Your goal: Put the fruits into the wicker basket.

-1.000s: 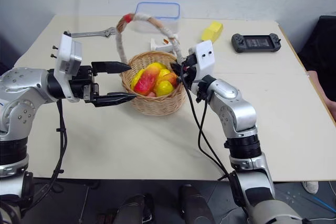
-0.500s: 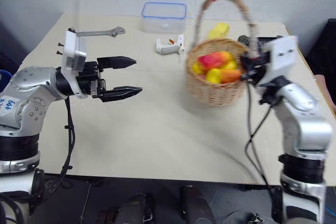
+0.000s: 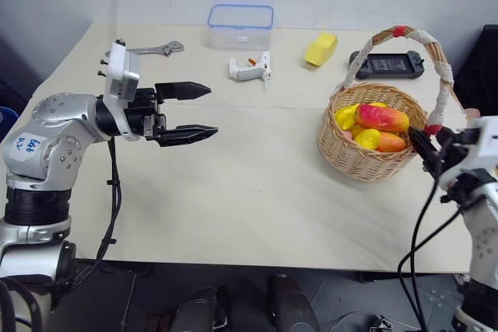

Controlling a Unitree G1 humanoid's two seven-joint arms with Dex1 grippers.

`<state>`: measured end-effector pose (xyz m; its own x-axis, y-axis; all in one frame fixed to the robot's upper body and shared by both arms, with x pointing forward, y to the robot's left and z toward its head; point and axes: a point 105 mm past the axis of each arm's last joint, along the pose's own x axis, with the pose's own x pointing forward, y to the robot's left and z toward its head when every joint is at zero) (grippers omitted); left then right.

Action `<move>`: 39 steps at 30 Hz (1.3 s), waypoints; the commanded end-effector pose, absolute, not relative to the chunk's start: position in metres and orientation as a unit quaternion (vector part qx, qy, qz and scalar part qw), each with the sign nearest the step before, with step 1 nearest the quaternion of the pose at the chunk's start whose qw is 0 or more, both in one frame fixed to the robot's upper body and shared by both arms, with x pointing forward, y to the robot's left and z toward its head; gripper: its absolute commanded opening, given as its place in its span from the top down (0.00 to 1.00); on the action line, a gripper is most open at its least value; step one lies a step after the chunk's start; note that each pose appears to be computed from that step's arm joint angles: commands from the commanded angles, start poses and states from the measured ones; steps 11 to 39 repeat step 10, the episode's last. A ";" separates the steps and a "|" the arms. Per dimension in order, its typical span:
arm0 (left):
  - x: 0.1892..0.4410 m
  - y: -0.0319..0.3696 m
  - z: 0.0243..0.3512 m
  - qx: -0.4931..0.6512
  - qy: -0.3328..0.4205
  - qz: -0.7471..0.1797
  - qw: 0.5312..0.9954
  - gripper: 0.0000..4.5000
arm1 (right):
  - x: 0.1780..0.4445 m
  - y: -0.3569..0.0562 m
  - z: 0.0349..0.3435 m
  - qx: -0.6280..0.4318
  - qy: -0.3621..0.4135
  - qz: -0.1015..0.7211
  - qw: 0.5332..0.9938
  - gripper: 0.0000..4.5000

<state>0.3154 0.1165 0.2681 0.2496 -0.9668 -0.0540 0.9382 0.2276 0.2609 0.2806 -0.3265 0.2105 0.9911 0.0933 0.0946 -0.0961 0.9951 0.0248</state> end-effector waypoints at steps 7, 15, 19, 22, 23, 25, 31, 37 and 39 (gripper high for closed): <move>0.309 0.127 0.274 0.138 -0.041 -0.633 0.761 0.00 | 0.188 -0.352 0.280 -0.064 0.010 0.192 0.979 0.00; 0.313 0.127 0.277 0.132 -0.043 -0.631 0.763 0.00 | 0.188 -0.347 0.283 -0.060 0.030 0.224 0.972 0.00; 0.313 0.127 0.277 0.132 -0.043 -0.631 0.763 0.00 | 0.188 -0.347 0.283 -0.060 0.030 0.224 0.972 0.00; 0.313 0.127 0.277 0.132 -0.043 -0.631 0.763 0.00 | 0.188 -0.347 0.283 -0.060 0.030 0.224 0.972 0.00; 0.313 0.127 0.277 0.132 -0.043 -0.631 0.763 0.00 | 0.188 -0.347 0.283 -0.060 0.030 0.224 0.972 0.00; 0.313 0.127 0.277 0.132 -0.043 -0.631 0.763 0.00 | 0.188 -0.347 0.283 -0.060 0.030 0.224 0.972 0.00; 0.313 0.127 0.277 0.132 -0.043 -0.631 0.763 0.00 | 0.188 -0.347 0.283 -0.060 0.030 0.224 0.972 0.00; 0.313 0.127 0.277 0.132 -0.043 -0.631 0.763 0.00 | 0.188 -0.347 0.283 -0.060 0.030 0.224 0.972 0.00; 0.313 0.127 0.277 0.132 -0.043 -0.631 0.763 0.00 | 0.188 -0.347 0.283 -0.060 0.030 0.224 0.972 0.00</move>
